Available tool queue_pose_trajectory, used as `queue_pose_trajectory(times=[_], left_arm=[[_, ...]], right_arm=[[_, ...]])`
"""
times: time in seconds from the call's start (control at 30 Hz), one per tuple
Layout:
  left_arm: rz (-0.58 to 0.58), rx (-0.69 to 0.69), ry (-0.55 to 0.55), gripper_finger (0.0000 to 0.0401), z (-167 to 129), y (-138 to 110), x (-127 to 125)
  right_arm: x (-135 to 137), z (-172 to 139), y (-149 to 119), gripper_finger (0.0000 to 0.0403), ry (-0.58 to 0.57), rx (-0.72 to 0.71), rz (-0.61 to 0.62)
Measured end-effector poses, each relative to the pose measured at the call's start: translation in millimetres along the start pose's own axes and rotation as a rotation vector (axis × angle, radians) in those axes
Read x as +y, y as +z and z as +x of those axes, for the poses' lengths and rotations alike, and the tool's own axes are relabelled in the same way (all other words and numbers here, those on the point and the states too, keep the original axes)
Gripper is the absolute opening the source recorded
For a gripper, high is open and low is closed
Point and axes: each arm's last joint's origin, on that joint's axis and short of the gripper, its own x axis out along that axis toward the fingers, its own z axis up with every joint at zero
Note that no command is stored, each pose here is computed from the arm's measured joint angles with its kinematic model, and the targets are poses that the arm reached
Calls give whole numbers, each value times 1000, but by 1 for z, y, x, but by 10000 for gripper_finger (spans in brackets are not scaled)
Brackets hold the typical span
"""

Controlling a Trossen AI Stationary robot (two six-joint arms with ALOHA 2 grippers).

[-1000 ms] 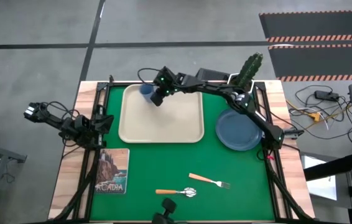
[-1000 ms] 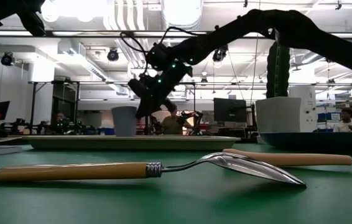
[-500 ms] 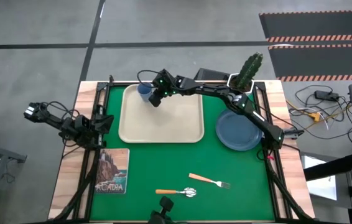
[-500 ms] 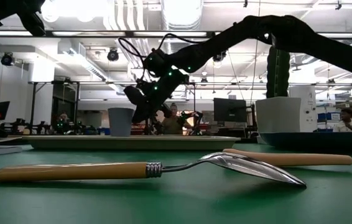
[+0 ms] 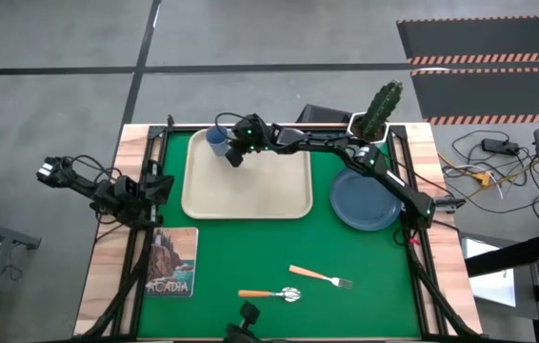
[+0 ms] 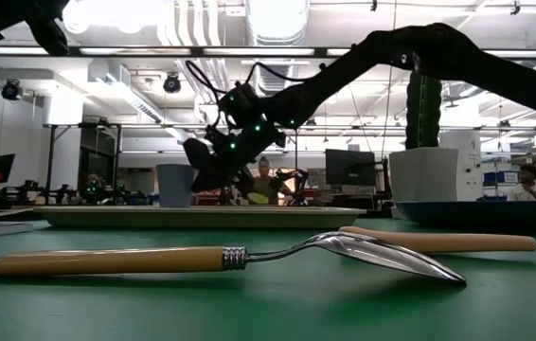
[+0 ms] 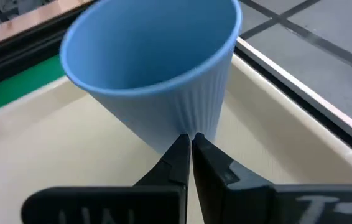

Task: Pick and place plate/cup/fork/spoon on tray
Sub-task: Put the blue cup on the top left of the white tray, then put the dark blue plate on the white tray to the right of the blue cup

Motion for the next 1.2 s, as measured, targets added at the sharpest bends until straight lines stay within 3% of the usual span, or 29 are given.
queue_pose_trajectory(times=[0.17,0.3,0.5,0.67,0.93,1.07,1.2], left_arm=[[0,0,3,11,0,0,0],[-2,-3,6,11,0,1,0],[17,12,68,11,0,1,3],[72,35,105,11,0,-1,3],[76,43,102,11,0,-2,3],[79,47,101,11,0,-3,3],[81,50,99,11,0,-3,2]], right_arm=[[3,-9,6,8,-2,62,-17],[21,-41,28,8,0,164,-76],[76,-100,42,8,56,322,-209],[133,-144,46,8,154,309,-312],[205,-204,10,8,265,311,-432],[216,-228,-16,8,224,326,-430],[213,-246,-41,9,146,372,-353]])
